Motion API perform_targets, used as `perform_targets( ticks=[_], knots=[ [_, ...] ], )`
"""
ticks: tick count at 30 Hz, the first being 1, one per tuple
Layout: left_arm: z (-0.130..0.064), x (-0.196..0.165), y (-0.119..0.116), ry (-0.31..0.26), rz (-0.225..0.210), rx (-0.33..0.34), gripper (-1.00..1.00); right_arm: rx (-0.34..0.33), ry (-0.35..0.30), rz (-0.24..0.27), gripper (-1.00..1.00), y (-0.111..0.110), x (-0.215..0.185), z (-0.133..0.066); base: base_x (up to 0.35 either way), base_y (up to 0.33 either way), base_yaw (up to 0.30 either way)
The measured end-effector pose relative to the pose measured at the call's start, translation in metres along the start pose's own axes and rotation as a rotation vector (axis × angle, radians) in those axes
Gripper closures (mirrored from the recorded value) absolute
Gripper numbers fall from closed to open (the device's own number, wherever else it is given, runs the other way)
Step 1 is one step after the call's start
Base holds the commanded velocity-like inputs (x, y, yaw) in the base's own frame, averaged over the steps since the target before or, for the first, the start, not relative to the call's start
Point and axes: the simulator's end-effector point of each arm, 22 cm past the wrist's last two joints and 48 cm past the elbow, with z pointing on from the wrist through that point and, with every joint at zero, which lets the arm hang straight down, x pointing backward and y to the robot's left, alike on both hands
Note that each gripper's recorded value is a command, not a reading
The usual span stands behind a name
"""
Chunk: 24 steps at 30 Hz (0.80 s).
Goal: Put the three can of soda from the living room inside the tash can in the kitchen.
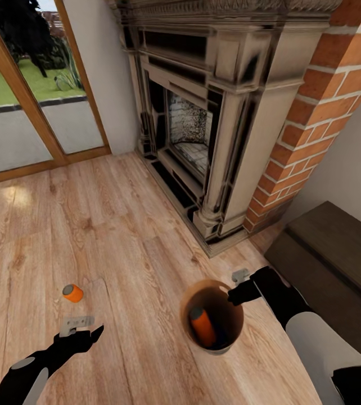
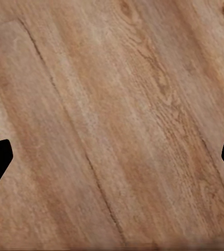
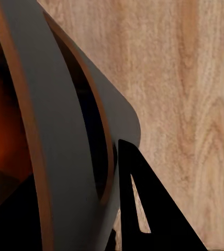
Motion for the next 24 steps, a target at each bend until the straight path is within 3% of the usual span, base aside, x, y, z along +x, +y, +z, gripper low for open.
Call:
perform_targets(
  ticks=[11,20,21,22,24],
  knots=[
    [0.000,0.001,0.000,0.001,0.000,0.000,-1.00,0.075,0.039,-0.066,1.00,-0.017,0.008,-0.001,0.005,0.004,0.000],
    [0.002,0.011,0.003,-0.002,-0.029,0.032,-1.00,0.116,0.073,-0.113,1.00,-0.026,0.014,-0.002,0.220,0.185,0.000],
    [0.008,0.047,0.008,0.062,-0.051,0.039,-1.00,0.117,0.109,-0.046,1.00,-0.026,0.022,-0.004,0.266,0.224,0.000],
    [0.009,0.050,0.009,0.069,-0.055,0.038,-1.00,0.096,0.144,-0.023,1.00,-0.021,0.032,-0.003,0.268,0.226,0.000],
    [0.009,0.051,0.009,0.070,-0.055,0.038,-1.00,0.071,0.133,-0.007,1.00,-0.015,0.030,-0.001,0.269,0.227,0.000]
  ],
)
